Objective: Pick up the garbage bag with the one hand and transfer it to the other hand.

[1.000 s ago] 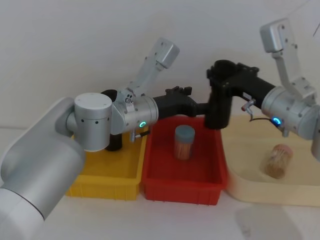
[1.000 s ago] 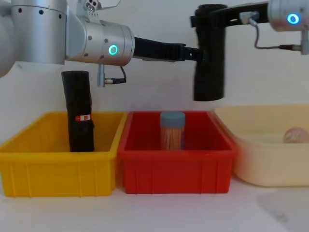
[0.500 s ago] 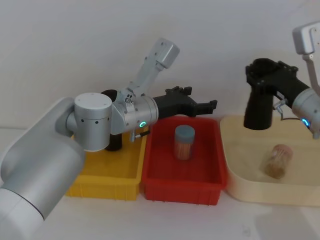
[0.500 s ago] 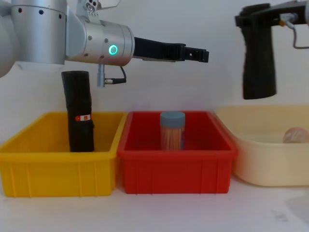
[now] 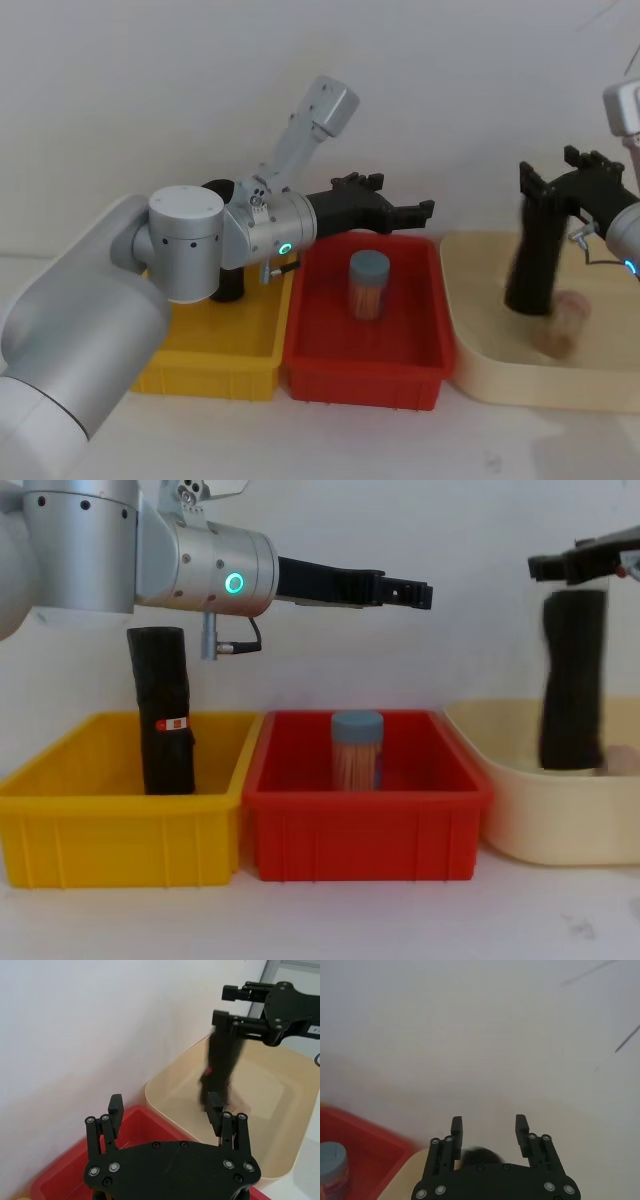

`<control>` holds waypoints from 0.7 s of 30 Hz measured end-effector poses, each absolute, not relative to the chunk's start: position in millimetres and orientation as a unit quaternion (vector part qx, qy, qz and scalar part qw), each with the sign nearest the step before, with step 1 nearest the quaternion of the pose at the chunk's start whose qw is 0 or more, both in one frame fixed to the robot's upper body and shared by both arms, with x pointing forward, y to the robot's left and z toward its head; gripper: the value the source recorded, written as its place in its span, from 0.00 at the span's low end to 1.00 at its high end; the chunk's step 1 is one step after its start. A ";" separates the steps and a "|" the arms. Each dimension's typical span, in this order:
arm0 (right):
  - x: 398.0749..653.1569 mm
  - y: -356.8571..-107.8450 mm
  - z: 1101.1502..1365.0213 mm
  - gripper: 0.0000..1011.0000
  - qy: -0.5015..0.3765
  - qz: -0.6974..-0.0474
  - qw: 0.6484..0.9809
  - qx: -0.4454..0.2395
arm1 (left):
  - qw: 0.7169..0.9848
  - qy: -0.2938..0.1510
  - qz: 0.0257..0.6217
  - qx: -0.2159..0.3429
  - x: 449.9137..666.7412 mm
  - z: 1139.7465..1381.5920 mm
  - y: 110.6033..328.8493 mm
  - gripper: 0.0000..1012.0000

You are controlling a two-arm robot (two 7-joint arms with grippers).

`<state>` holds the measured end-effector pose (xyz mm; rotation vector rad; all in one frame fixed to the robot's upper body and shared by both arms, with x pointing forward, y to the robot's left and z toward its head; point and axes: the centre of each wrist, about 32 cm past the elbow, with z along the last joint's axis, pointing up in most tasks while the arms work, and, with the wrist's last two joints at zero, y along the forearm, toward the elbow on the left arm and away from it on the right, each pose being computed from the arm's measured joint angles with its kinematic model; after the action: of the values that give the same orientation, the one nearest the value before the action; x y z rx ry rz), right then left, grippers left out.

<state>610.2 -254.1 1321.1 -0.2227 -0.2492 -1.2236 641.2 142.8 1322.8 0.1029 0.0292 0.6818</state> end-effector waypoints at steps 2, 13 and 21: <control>611.2 -255.5 1318.3 0.66 -0.112 -0.573 0.804 -0.108 | 0.941 0.014 0.334 0.050 641.2 1322.8 142.8 0.99; 613.5 -259.0 1310.0 0.96 -0.101 -0.578 0.801 -0.119 | 0.941 0.014 0.334 0.050 641.2 1322.8 142.8 0.99; 614.2 -260.2 1307.3 0.99 -0.097 -0.579 0.800 -0.122 | 0.941 0.014 0.334 0.050 641.2 1322.8 142.8 0.99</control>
<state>614.2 -260.2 1307.3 -0.2620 -0.2070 -1.2415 641.2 142.8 1322.8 0.1029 0.0291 0.6818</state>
